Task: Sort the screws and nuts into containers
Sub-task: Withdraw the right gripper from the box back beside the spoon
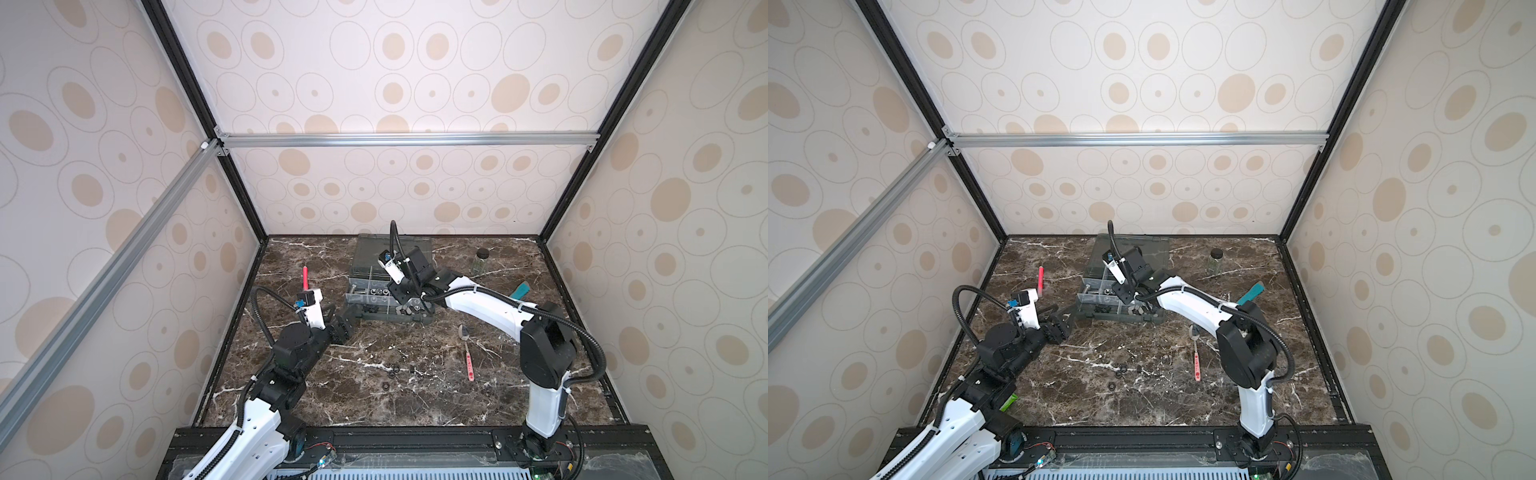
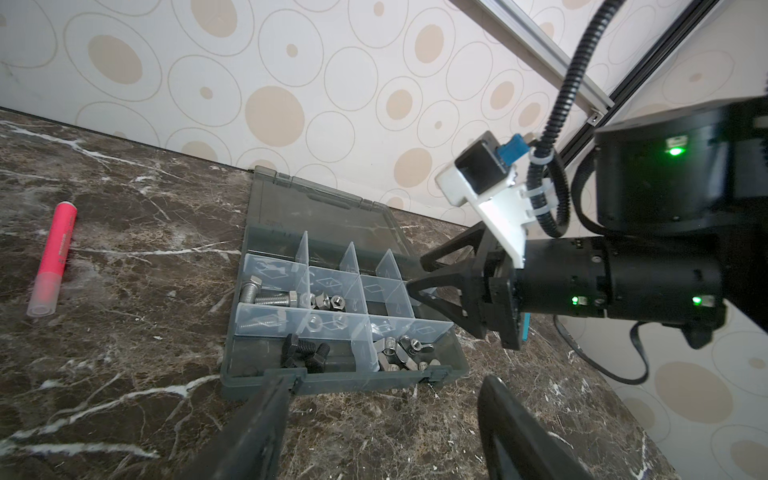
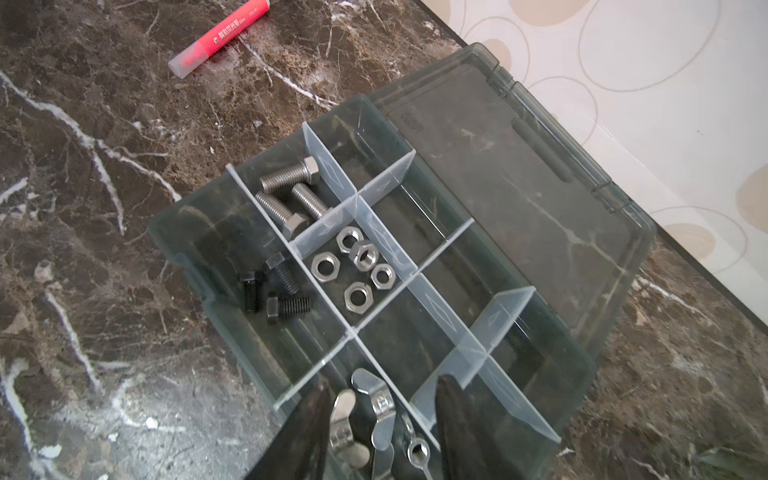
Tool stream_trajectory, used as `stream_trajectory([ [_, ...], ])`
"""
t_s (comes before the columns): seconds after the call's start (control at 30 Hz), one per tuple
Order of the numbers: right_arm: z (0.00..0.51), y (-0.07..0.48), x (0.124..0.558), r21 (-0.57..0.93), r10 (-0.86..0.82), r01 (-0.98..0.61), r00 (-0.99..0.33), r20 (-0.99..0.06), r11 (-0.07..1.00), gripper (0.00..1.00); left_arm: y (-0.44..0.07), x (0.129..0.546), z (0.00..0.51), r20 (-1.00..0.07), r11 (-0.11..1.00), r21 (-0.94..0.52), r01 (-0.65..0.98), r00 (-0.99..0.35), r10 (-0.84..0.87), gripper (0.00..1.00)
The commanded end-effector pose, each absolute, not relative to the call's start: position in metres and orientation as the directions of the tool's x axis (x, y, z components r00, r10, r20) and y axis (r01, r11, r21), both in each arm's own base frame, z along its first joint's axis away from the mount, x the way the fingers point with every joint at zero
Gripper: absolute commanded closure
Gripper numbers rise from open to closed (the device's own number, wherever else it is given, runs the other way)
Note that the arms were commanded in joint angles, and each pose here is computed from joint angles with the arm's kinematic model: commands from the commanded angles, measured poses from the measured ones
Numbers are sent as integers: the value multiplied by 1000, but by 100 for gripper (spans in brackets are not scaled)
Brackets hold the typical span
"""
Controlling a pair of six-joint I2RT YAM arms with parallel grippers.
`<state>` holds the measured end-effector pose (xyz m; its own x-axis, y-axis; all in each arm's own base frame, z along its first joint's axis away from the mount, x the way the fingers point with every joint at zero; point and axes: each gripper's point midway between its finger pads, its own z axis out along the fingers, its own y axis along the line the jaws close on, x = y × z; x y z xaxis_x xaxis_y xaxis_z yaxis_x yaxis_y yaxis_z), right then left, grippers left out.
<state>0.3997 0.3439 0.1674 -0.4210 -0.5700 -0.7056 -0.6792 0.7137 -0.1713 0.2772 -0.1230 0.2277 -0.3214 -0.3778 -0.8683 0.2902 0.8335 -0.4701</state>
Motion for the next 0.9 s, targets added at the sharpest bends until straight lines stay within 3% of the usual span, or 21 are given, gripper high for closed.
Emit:
stream_trajectory([
  [0.0, 179, 328, 392, -169, -540, -652, -424, -727, 739, 55, -123, 279, 228, -861, 827, -485, 285, -323, -393, 28],
  [0.43, 151, 238, 339, -150, -441, -492, -553, -707, 858, 55, -137, 284, 211, -839, 807, -505, 307, -396, -374, 31],
  [0.6, 132, 204, 321, -119, -352, -384, -623, -698, 916, 55, -149, 289, 197, -816, 793, -519, 319, -460, -349, 37],
  [0.87, 119, 170, 294, -39, -191, -232, -680, -708, 972, 54, -161, 291, 187, -795, 772, -541, 333, -503, -340, 39],
])
